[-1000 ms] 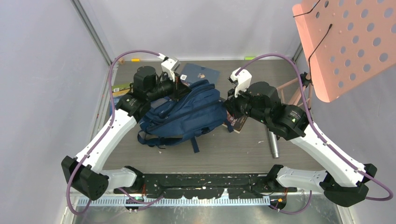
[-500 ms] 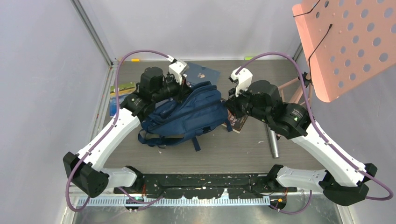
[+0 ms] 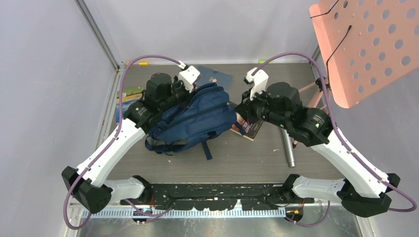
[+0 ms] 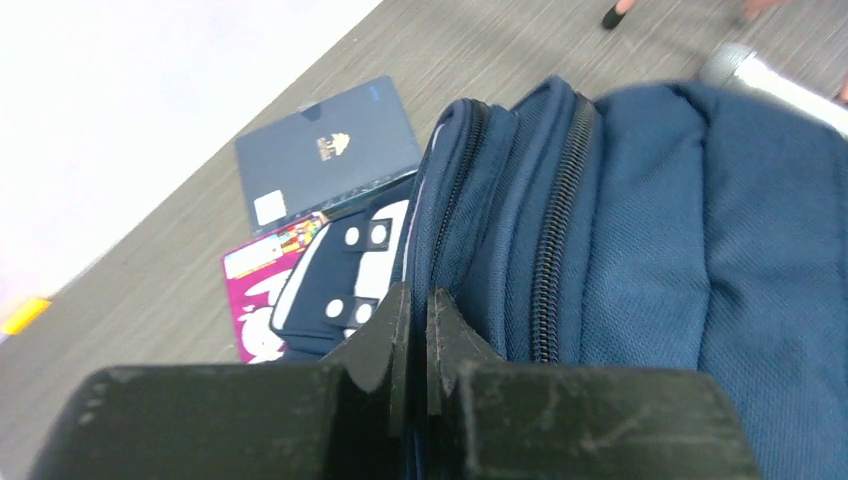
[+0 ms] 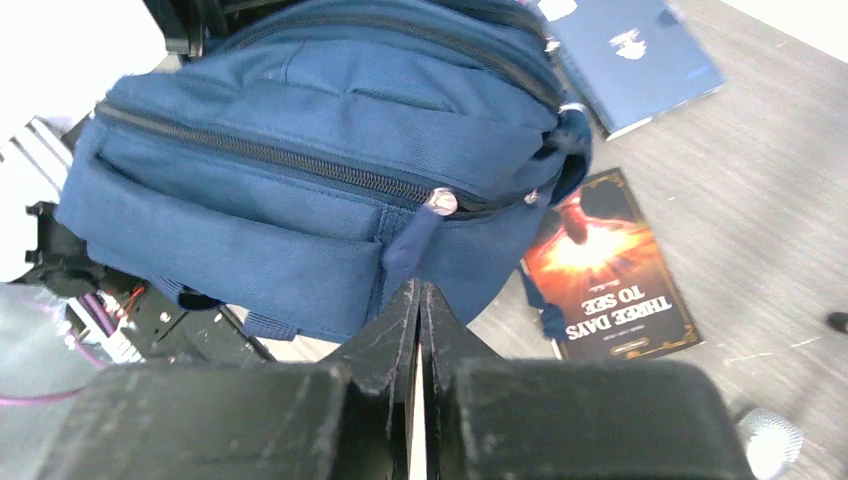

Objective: Pack the student bag
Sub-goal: Unzip the student bag at the center of the board.

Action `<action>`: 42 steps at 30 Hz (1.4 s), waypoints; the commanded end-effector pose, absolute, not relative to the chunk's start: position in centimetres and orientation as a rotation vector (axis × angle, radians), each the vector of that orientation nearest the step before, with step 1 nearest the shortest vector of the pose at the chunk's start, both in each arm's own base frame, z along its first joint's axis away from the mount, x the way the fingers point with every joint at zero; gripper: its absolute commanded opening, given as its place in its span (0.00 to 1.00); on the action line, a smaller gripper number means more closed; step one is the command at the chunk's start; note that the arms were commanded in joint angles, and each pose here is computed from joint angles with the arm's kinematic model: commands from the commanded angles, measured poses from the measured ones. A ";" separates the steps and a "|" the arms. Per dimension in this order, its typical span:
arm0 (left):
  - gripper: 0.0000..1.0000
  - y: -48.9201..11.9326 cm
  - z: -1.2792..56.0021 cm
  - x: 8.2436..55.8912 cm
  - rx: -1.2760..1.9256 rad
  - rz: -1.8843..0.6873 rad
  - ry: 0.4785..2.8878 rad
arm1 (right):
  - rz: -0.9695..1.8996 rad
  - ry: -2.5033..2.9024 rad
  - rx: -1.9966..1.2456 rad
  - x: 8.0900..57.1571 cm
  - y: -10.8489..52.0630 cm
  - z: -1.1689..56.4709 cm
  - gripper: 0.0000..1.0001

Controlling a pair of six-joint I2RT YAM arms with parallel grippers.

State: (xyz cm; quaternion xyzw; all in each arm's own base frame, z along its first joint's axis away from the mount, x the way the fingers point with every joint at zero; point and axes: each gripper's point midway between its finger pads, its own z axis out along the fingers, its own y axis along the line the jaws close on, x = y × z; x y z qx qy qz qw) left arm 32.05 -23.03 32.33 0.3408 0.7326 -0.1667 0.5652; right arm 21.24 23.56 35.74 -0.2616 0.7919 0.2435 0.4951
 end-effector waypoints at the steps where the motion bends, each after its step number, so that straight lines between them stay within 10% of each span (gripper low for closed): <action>1: 0.00 -18.3 31.0 33.0 0.876 -0.090 1.692 | 0.552 1.731 -0.501 21.2 20.5 42.9 0.00; 13: 0.00 -22.7 31.7 29.4 0.837 -0.505 1.659 | 0.633 1.806 -0.517 21.2 22.7 38.5 0.03; 18: 0.00 -23.5 32.4 29.0 0.835 -0.565 1.648 | 0.852 1.788 -0.656 19.5 26.9 33.4 0.51; 22: 0.00 -23.5 32.4 28.6 0.866 -0.568 1.633 | 0.969 1.776 -0.721 18.9 28.0 30.7 0.69; 42: 0.00 -23.3 32.0 29.2 0.863 -0.538 1.679 | 1.137 1.911 -0.597 21.4 24.9 24.3 0.69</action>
